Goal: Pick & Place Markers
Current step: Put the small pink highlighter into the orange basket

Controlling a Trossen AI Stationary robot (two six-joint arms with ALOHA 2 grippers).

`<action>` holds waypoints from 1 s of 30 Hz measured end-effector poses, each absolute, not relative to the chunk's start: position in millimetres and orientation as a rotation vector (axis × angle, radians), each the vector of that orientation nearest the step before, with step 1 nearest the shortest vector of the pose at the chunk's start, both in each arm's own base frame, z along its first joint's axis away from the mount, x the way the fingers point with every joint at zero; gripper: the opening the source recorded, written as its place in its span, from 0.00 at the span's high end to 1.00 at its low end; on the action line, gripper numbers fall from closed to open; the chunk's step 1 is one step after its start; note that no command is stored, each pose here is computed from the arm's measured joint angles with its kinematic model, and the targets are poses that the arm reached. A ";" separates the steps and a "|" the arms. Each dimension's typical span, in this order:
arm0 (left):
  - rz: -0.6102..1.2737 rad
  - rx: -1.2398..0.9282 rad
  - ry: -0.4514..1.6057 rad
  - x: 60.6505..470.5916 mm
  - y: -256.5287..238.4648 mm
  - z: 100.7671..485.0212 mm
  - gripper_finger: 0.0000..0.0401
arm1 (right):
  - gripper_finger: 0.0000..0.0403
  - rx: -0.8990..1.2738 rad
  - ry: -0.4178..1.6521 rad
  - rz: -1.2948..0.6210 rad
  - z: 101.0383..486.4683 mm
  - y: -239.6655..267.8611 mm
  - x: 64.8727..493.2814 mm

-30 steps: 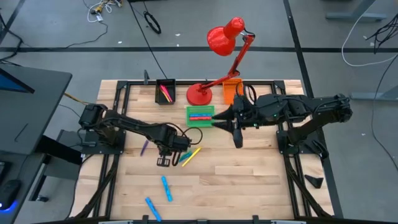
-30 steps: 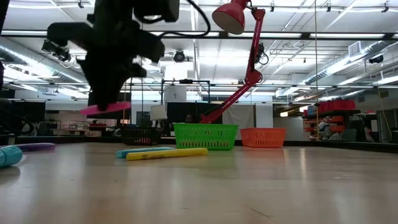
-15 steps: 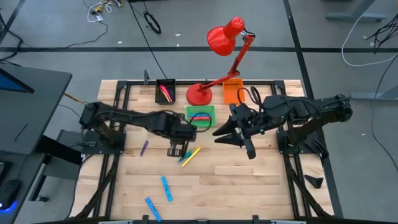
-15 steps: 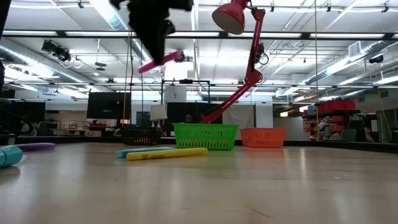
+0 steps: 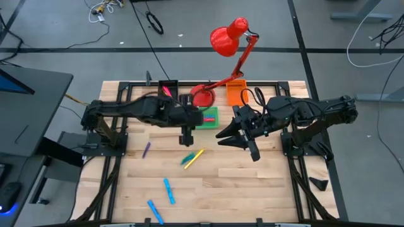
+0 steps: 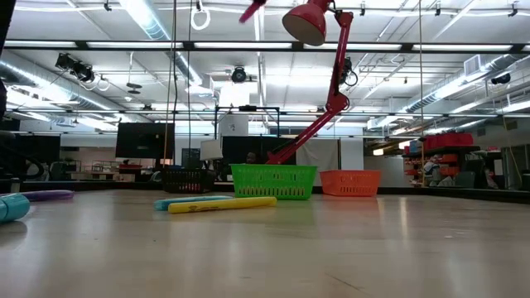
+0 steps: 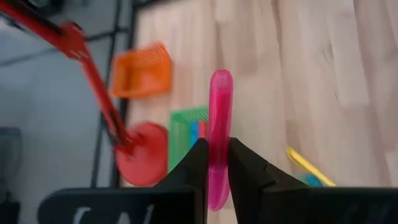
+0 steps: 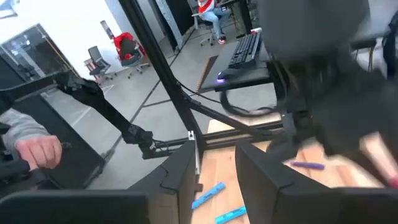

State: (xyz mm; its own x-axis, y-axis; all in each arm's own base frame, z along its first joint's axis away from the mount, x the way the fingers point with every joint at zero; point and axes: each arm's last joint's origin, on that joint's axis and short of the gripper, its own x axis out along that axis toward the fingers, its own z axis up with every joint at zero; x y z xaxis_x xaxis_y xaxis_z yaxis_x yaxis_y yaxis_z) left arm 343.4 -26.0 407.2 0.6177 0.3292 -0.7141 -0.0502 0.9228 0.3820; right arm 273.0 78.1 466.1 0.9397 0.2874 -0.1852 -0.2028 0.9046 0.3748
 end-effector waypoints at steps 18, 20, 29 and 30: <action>0.290 0.599 0.532 324.7 -35.1 495.2 0.90 | 0.71 0.503 0.247 0.242 467.3 78.2 273.2; 0.289 0.679 0.521 324.4 -38.7 498.6 0.90 | 0.71 0.568 0.235 0.241 469.3 78.2 273.5; 0.291 0.958 0.446 324.7 -57.7 511.7 0.90 | 0.66 0.831 0.168 0.225 478.1 70.5 276.7; 0.300 0.993 0.443 324.4 -60.1 513.1 0.90 | 0.64 0.862 0.170 0.220 478.2 69.6 277.0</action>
